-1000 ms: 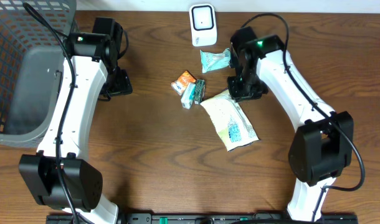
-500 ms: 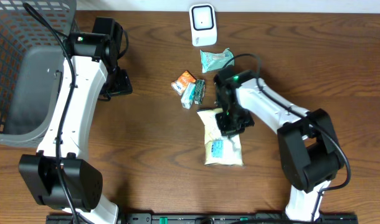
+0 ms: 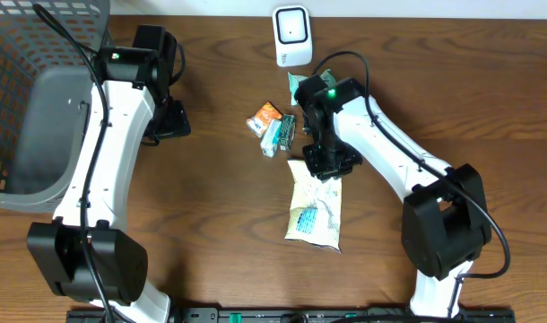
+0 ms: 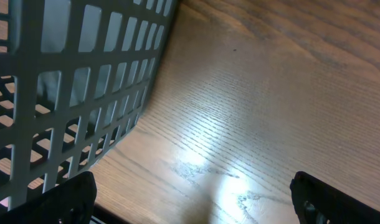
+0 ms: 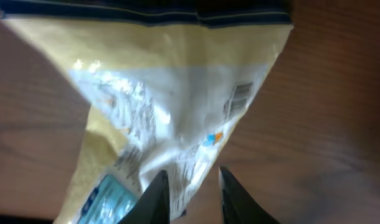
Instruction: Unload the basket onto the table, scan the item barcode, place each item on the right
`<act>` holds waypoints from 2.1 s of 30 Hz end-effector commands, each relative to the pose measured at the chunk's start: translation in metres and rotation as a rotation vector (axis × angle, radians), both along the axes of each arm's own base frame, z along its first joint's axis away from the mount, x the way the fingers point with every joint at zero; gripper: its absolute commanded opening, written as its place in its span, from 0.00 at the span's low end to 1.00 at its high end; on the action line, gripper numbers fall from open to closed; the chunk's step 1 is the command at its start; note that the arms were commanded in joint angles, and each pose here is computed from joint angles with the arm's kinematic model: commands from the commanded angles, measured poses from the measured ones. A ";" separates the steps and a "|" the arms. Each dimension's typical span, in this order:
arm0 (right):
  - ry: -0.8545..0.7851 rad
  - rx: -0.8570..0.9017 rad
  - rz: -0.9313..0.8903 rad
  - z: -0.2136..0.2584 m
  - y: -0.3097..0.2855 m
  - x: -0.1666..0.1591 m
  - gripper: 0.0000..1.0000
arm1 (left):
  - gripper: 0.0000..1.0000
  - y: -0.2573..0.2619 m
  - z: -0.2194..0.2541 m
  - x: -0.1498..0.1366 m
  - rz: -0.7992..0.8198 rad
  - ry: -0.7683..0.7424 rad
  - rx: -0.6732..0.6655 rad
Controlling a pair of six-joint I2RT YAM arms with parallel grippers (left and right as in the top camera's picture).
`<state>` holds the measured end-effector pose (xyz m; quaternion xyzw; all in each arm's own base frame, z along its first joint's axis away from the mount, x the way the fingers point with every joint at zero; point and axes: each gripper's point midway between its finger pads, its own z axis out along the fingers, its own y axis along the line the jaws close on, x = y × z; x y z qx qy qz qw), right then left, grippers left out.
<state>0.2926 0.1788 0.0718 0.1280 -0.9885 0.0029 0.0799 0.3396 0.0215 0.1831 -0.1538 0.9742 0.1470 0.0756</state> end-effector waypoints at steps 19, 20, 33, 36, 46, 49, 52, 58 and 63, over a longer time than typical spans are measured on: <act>-0.047 0.069 -0.130 0.017 -0.004 0.028 0.22 | 0.98 0.004 0.000 -0.002 -0.008 0.009 0.022; -0.004 0.067 -0.122 0.021 -0.004 0.018 0.22 | 0.98 0.004 0.000 -0.002 -0.008 0.009 0.022; 0.144 -0.027 0.088 -0.051 0.030 -0.080 0.25 | 0.98 0.004 0.000 -0.002 -0.008 0.009 0.022; 0.137 -0.027 0.100 -0.052 0.035 -0.083 0.16 | 0.98 0.004 0.000 -0.002 -0.008 0.009 0.022; 0.064 -0.047 0.084 0.009 0.038 -0.049 0.20 | 0.98 0.004 0.000 -0.002 -0.008 0.009 0.022; 0.022 -0.032 0.114 0.014 0.053 -0.047 0.43 | 0.98 0.004 0.000 -0.002 -0.008 0.009 0.022; -0.078 -0.109 0.128 0.008 0.057 -0.042 0.99 | 0.98 0.004 0.000 -0.002 -0.008 0.009 0.022; -0.324 -0.288 0.046 -0.007 0.055 -0.035 0.99 | 0.98 0.004 0.000 -0.002 -0.008 0.009 0.022; -0.399 -0.336 0.052 -0.030 0.054 -0.043 0.99 | 0.98 0.004 0.000 -0.002 -0.008 0.009 0.022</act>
